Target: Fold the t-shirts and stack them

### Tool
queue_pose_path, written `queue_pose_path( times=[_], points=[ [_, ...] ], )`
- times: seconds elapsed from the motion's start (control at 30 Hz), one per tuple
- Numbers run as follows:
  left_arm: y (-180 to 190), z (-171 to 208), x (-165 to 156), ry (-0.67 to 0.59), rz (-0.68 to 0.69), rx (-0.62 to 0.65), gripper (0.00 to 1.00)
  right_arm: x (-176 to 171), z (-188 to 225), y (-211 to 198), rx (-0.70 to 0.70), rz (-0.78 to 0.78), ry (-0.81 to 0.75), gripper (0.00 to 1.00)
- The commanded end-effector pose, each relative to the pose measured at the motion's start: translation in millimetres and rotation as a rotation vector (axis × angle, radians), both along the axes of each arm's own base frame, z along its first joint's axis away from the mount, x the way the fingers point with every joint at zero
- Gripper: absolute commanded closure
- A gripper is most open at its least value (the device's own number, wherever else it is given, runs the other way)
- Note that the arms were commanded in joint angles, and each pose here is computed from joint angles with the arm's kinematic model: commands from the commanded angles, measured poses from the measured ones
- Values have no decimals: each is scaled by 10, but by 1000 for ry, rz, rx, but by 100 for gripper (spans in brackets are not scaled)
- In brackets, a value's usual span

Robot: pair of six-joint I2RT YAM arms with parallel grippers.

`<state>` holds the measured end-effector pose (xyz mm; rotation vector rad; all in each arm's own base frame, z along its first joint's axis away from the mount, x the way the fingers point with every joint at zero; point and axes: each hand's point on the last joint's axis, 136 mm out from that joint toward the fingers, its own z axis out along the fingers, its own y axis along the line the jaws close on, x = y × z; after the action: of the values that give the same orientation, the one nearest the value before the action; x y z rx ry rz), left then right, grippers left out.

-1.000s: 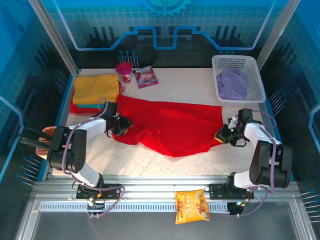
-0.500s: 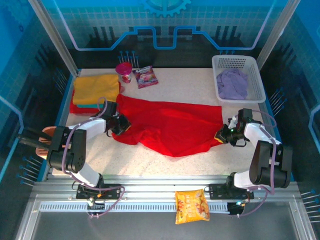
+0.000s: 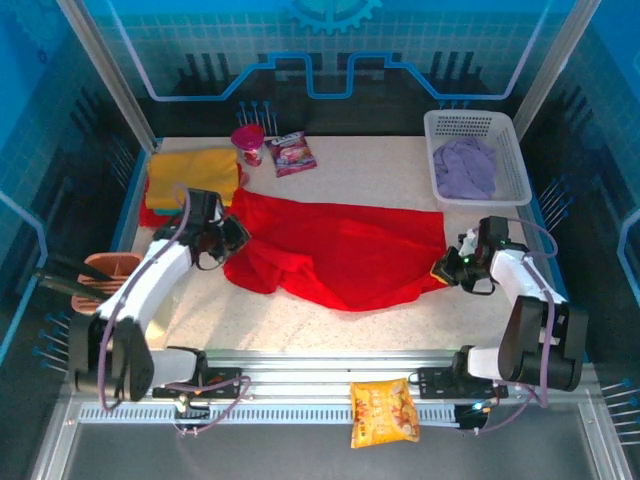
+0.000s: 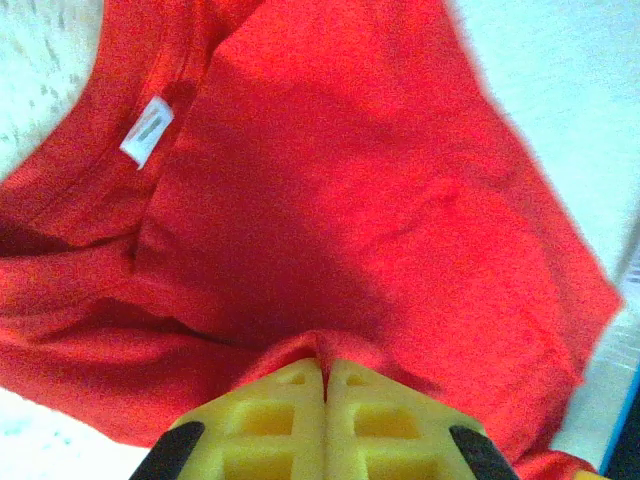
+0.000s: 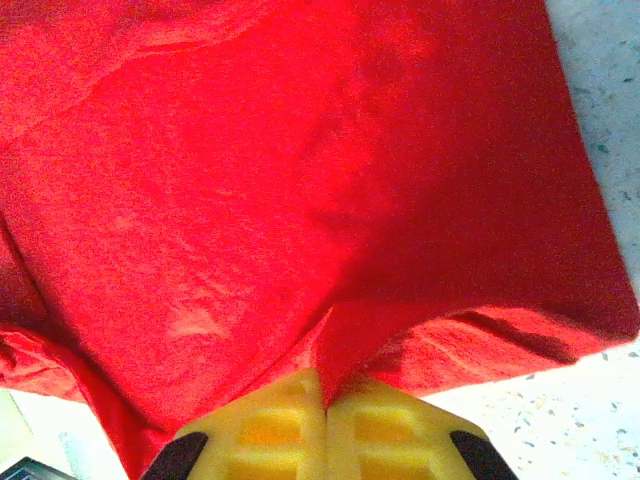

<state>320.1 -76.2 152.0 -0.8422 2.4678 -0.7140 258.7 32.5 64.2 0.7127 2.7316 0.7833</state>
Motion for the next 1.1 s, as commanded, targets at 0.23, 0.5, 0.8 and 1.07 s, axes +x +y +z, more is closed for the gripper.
queue_pose_path(
  times=[0.23,0.5,0.8,1.07],
  points=[
    [284,737,-883,-3,-6,145,100,-415,270,2,-9,-88,31,100],
    [361,941,-1408,-4,12,159,100,-745,451,23,-32,-134,53,100],
    [424,1325,-1560,-37,6,199,100,-890,478,3,-58,-149,76,100],
    [386,918,-796,40,-64,259,100,-566,317,-48,-47,-117,90,100]
  ],
)
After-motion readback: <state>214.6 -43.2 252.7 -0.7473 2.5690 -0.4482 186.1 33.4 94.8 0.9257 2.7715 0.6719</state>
